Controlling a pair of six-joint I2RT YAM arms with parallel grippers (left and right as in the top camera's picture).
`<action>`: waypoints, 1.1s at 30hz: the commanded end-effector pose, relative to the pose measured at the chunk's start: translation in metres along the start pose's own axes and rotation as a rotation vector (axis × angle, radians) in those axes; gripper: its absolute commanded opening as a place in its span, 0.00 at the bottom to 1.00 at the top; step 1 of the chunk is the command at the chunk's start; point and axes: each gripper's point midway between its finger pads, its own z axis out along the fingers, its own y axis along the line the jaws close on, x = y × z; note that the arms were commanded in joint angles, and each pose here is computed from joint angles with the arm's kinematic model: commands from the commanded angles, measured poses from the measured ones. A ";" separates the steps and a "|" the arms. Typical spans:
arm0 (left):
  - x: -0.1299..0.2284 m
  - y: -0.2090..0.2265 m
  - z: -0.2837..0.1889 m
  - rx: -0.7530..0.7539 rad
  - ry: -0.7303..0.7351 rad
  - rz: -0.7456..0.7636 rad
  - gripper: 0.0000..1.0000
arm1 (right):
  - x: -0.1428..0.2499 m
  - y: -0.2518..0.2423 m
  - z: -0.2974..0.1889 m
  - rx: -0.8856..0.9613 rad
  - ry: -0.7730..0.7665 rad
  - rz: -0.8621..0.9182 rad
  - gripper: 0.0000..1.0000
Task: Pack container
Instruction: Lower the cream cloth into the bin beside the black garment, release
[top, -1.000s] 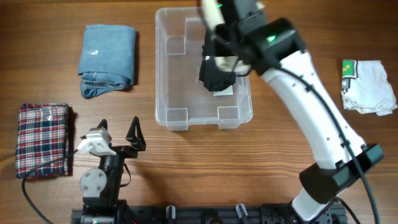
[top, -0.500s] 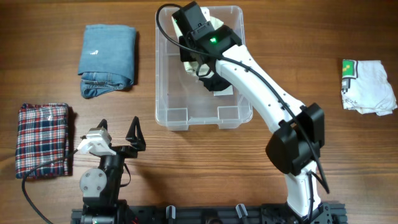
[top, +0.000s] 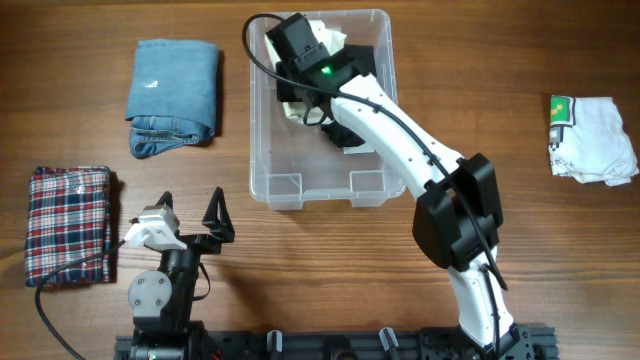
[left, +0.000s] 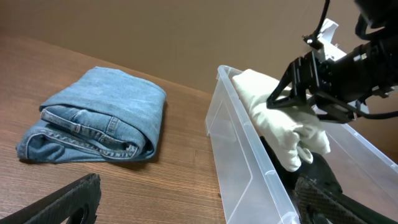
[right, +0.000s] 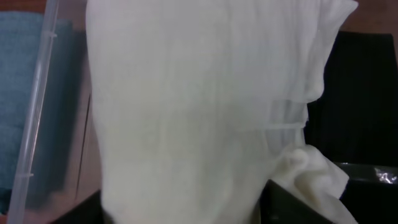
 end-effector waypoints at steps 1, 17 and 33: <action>0.002 0.006 0.000 -0.023 -0.002 0.019 1.00 | -0.009 0.001 0.003 -0.002 -0.028 0.019 0.84; 0.002 0.006 0.000 -0.023 -0.002 0.019 1.00 | -0.033 0.027 -0.036 -0.146 -0.048 0.027 0.81; 0.002 0.006 0.000 -0.023 -0.002 0.019 1.00 | -0.013 -0.020 0.075 0.023 -0.030 0.074 0.15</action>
